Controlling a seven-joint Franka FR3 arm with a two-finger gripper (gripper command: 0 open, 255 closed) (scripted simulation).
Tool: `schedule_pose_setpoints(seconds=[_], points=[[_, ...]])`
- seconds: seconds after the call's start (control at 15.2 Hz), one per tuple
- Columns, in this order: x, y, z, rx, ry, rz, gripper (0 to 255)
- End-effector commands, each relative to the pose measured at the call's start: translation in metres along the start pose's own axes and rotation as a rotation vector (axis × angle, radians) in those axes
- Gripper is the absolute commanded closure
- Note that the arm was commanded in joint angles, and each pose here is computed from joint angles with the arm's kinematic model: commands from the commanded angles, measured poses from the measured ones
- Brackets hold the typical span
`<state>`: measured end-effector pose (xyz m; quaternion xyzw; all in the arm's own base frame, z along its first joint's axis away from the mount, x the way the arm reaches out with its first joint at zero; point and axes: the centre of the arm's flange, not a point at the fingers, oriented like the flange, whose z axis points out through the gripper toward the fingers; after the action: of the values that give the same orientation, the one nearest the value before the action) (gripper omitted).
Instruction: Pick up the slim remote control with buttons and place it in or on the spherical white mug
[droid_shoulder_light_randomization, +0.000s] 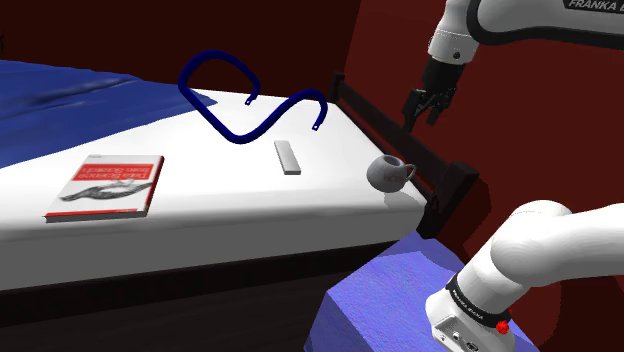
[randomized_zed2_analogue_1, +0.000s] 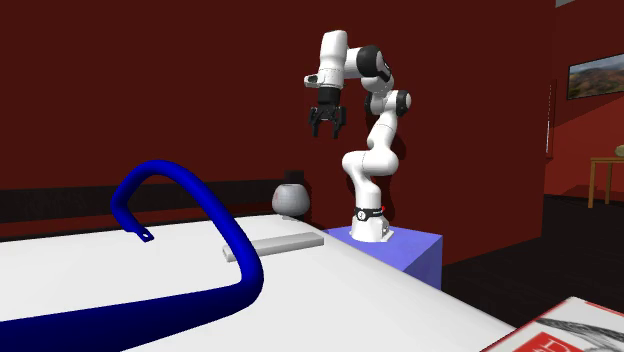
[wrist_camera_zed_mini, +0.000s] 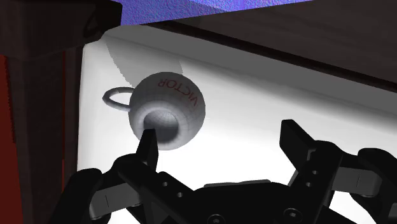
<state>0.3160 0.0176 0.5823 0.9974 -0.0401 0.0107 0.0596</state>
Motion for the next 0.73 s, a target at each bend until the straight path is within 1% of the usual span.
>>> schedule_pose_setpoints(seconds=[0.0,0.66], points=[[0.0,0.0,0.0,0.0,0.0,0.0,0],[0.101,-0.053,0.064,0.042,-0.013,0.036,0]])
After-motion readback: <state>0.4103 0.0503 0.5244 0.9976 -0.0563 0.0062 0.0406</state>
